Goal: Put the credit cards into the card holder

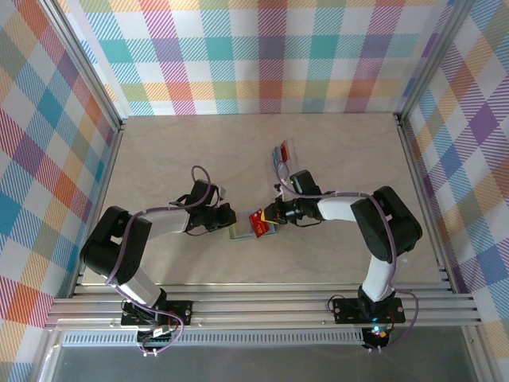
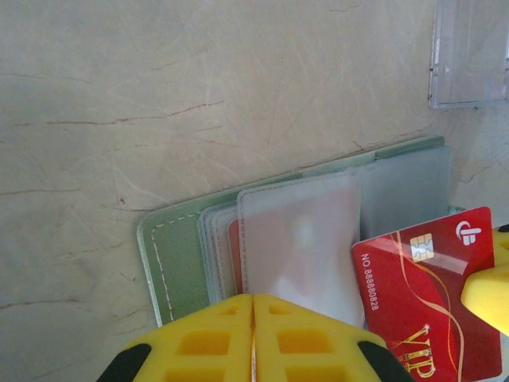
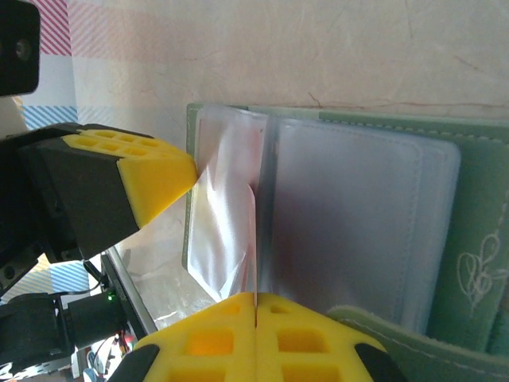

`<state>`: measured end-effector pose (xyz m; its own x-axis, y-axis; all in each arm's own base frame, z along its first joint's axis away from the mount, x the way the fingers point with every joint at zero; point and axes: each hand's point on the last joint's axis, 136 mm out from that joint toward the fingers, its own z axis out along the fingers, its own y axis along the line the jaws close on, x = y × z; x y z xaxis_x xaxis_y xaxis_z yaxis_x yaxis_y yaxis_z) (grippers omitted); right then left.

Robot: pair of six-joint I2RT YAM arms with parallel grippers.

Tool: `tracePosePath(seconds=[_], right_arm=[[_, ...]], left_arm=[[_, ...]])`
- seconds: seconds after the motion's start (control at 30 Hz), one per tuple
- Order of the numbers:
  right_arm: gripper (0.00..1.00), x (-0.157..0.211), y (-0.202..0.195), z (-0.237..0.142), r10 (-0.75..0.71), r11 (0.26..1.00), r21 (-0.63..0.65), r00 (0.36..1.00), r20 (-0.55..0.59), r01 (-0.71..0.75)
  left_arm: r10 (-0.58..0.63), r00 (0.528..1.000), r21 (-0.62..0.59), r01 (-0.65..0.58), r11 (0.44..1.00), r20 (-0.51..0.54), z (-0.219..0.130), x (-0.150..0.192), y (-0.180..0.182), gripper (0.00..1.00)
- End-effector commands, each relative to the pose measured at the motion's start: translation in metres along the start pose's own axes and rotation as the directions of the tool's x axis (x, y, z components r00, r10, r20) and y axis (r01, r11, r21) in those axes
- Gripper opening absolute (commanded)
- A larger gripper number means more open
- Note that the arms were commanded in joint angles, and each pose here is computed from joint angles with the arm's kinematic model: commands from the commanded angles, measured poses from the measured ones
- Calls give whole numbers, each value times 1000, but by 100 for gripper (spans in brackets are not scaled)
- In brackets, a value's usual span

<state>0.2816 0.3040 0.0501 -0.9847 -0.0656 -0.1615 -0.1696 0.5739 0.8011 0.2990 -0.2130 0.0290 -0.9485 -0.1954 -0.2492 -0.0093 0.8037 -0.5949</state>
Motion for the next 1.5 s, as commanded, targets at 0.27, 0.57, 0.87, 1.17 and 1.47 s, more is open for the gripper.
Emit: tracePosePath(seconds=[0.27,0.57,0.87,1.17,1.47], right_arm=[[0,26,-19,-3,80,995,58,996,-29,-79],[0,34,-18,-5,87,995,47,996,-34,-85],[0,35,-6,-7,66,998,9,998,-25,-65],[0,37,2,-16,45,999,-7,999,-1,-45],[0,37,19,-14,19,996,-90,1000,-14,-20]], left_arm=[[2,999,-77,-5,997,-36,4,10,14,9],[3,999,-80,-6,997,-36,4,10,15,9],[4,999,-83,-7,996,-37,5,10,15,9],[3,999,-85,-6,996,-36,4,10,16,9],[6,999,-86,-9,996,-35,4,10,15,9]])
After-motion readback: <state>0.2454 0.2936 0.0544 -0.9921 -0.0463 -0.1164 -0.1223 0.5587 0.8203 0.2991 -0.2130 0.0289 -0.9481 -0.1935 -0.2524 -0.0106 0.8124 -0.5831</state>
